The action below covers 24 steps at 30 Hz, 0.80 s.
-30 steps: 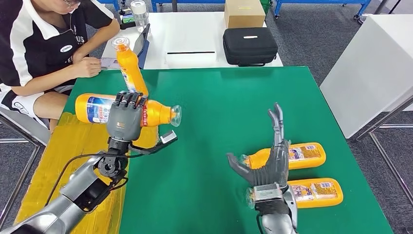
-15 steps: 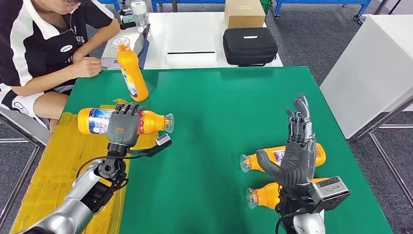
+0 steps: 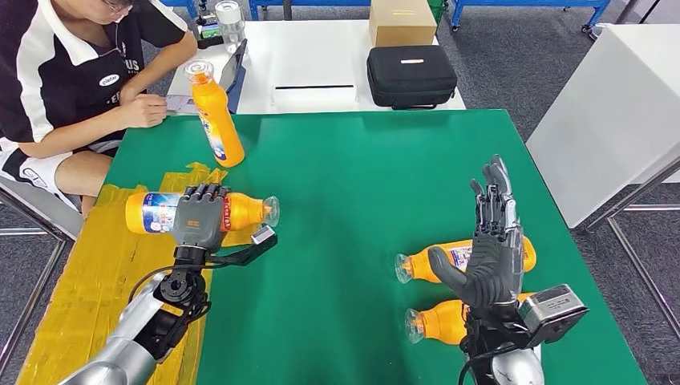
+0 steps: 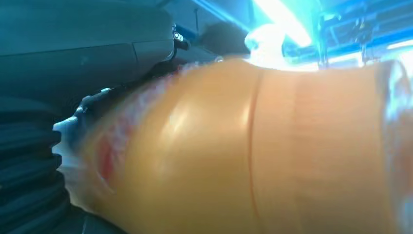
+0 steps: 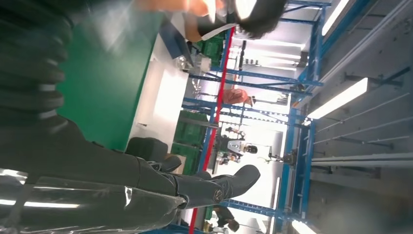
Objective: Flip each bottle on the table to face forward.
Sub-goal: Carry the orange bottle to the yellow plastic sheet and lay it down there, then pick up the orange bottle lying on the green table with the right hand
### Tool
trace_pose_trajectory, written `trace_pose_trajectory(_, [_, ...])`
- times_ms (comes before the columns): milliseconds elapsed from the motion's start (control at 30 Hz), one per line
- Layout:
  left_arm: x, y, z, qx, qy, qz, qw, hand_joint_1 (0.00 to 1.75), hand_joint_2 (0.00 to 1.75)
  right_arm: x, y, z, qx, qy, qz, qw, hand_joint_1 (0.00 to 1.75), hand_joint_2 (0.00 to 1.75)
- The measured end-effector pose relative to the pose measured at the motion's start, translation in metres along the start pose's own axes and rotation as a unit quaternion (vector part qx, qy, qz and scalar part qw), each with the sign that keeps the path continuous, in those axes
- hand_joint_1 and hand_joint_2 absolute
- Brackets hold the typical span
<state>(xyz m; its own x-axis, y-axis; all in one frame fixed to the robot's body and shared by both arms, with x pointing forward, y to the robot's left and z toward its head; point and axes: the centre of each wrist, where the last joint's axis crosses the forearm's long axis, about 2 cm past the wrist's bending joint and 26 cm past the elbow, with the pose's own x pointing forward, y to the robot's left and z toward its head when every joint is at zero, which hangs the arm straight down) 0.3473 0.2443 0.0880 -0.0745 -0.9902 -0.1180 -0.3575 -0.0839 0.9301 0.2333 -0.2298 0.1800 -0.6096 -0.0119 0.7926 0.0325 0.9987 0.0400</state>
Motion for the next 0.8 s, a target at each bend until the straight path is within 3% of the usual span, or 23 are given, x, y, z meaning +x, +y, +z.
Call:
trace_pose_trajectory(167, [-0.002, -0.006, 0.006, -0.054, 0.012, 0.005, 0.998, 0.0, 1.75, 0.0, -0.001, -0.001, -0.015, 0.008, 0.028, 0.999, 0.0, 1.75])
trace_pose_trajectory(300, [-0.003, -0.014, 0.01, -0.13, 0.027, 0.004, 0.991, 0.0, 0.0, 0.0, 0.0, -0.003, -0.015, 0.008, 0.041, 0.999, 0.0, 1.75])
trace_pose_trajectory(433, [-0.003, -0.02, 0.014, -0.175, 0.035, 0.004, 0.984, 0.0, 0.0, -0.001, 0.0, -0.003, -0.017, 0.008, 0.052, 0.998, 0.0, 1.75])
trace_pose_trajectory(800, [-0.002, -0.024, 0.016, -0.204, 0.026, 0.057, 0.977, 0.0, 0.0, -0.002, 0.001, -0.007, -0.021, 0.009, 0.077, 0.997, 0.0, 1.75])
